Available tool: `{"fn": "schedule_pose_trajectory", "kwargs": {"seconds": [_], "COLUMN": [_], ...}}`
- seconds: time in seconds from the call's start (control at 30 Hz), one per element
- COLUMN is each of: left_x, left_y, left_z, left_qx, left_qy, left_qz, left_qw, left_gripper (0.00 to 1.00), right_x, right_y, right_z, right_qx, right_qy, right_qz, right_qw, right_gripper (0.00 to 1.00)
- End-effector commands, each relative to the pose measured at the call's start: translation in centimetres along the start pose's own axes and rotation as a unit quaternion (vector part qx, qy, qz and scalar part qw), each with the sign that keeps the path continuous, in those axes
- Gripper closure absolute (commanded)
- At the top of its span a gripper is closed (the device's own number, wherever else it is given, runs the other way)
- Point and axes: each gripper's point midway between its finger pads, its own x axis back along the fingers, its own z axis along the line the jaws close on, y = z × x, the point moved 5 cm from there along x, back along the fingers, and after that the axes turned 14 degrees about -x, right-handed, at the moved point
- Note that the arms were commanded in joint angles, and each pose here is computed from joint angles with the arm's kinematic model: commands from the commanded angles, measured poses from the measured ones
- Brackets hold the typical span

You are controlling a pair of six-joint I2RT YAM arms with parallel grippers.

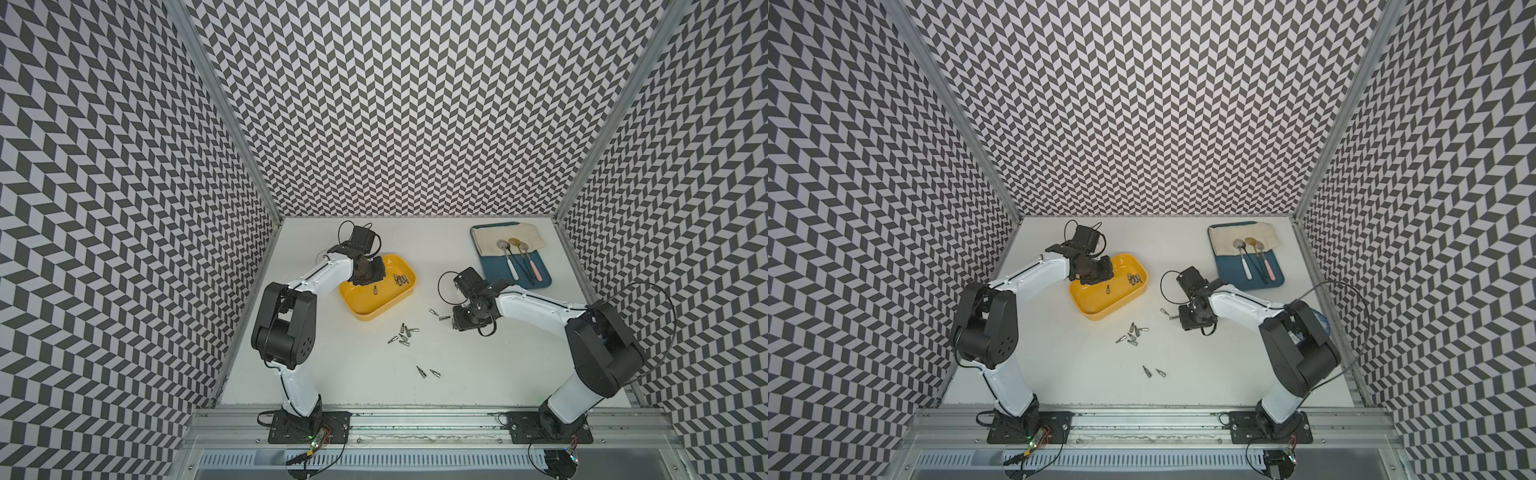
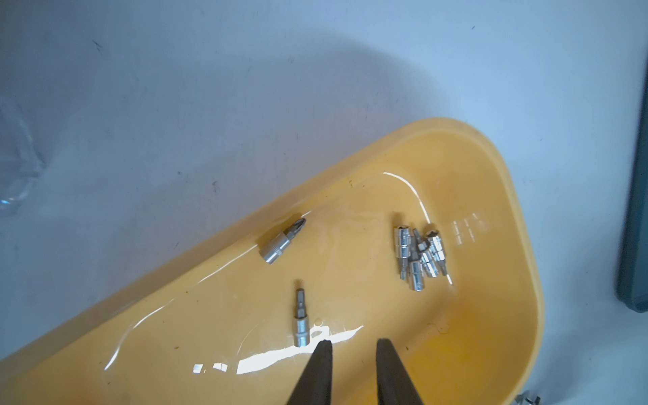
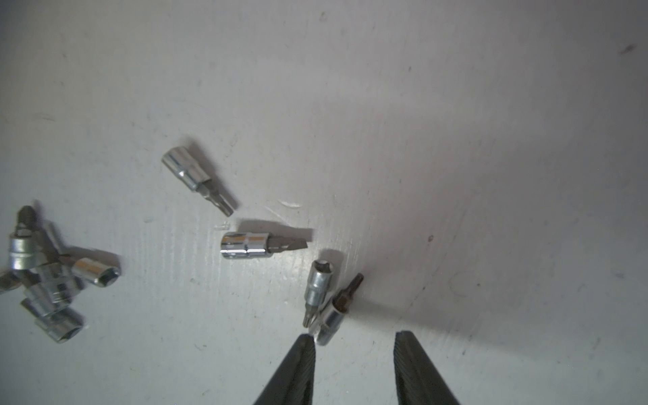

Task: Put the bit on the desktop into the storage box
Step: Place the screwdriver bit in the storage box, then pick up the screwdriver bit from the center of the board.

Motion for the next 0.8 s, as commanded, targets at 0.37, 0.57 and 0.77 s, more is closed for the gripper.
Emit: {"fn": "schedule_pose_trajectory", "kwargs": {"seconds": [0.37,0.57,0.77], "left_x": [3.7,4.2,4.5], "left_y": [1.1,0.8,0.7], "left_z": [-1.0,-0.9,-1.0], "left_qx": [-0.011,-0.012,-0.012], "left_qy": [-0.004,-0.004,-0.004], "left_qz": [-0.032,-0.035,-0.036], "left_qw": [0.999,0.999,0.999], "left_gripper": [0.74,0.74,0.73], "right_x": [-0.9,-1.4,-1.6], "right_y": [0.3,0.4,0.2], "right_z": [0.5,0.5,0.3], "right_qx": [-0.001,0.0,0.001], "right_qy": [0.009,0.006,-0.003], "right_qz": [-0.01,-0.007,-0.005], "right_qw": [1.0,1.0,1.0], "right_gripper": [0.59,0.6,0.6]}}
